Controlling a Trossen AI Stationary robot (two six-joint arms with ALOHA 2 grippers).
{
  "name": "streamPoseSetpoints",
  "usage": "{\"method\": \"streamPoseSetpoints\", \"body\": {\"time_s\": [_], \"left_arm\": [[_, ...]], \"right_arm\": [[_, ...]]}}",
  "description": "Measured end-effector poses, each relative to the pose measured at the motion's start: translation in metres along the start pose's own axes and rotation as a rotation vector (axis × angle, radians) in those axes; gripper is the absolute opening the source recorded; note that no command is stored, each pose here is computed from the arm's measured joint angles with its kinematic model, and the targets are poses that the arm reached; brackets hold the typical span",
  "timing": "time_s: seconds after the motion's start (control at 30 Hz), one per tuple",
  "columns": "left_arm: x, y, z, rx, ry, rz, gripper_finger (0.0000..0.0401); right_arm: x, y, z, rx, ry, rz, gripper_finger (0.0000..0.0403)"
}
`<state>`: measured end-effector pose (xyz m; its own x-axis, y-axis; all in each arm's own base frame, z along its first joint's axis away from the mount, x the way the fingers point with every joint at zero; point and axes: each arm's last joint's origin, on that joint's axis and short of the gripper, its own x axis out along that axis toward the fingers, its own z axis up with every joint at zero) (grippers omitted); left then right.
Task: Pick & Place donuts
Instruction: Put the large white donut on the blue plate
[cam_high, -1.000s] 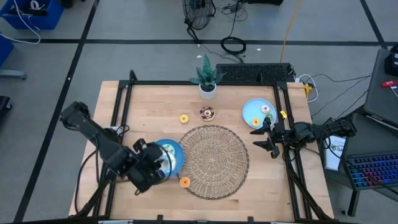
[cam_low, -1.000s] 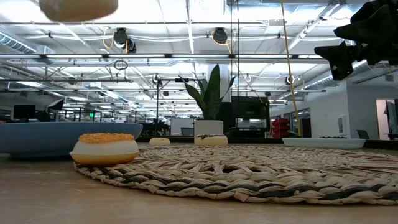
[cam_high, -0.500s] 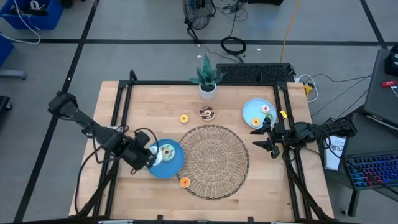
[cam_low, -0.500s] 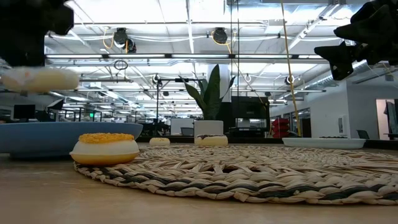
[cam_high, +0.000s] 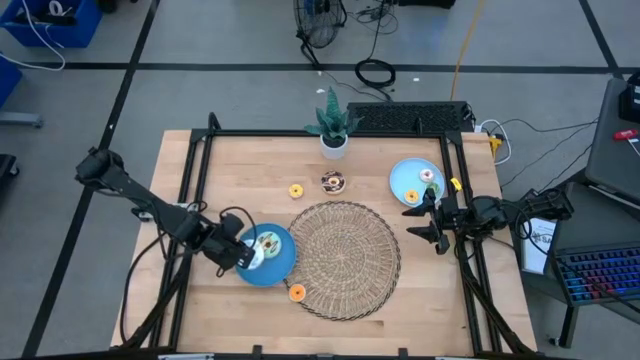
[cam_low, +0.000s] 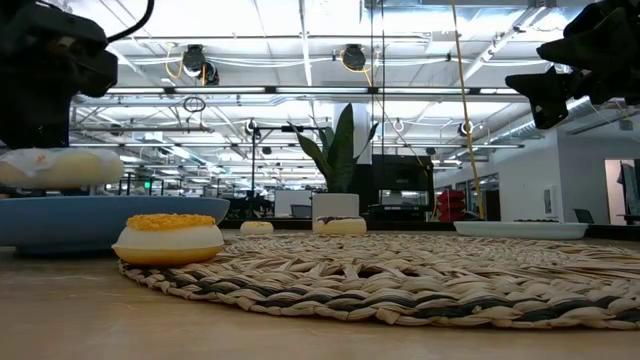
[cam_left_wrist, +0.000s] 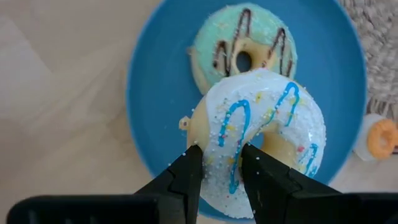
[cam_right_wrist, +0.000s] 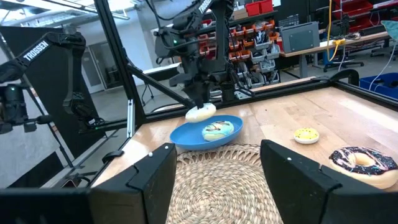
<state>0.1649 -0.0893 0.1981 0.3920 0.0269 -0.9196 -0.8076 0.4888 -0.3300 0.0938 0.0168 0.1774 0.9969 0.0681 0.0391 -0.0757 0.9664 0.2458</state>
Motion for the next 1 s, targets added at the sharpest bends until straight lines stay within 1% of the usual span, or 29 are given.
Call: {"method": "streamPoseSetpoints", "body": {"time_s": [0.3,0.53,0.8,1.0], "left_arm": [[0.013,0.013,-0.005,-0.050,0.058,0.044,0.0113],[0.016,0.017,-0.006,-0.082,0.083,0.060,0.0113],[0.016,0.017,-0.006,-0.088,0.083,0.059,0.0113],[0.016,0.017,-0.007,-0.068,0.088,0.059,0.0113]], "right_arm": [[0.000,0.000,0.000,0.000,0.000,0.001,0.0219],[0.000,0.000,0.000,0.000,0.000,0.000,0.0219],[0.000,0.000,0.000,0.000,0.000,0.000,0.0219],[0.000,0.000,0.000,0.000,0.000,0.000,0.0219]]}}
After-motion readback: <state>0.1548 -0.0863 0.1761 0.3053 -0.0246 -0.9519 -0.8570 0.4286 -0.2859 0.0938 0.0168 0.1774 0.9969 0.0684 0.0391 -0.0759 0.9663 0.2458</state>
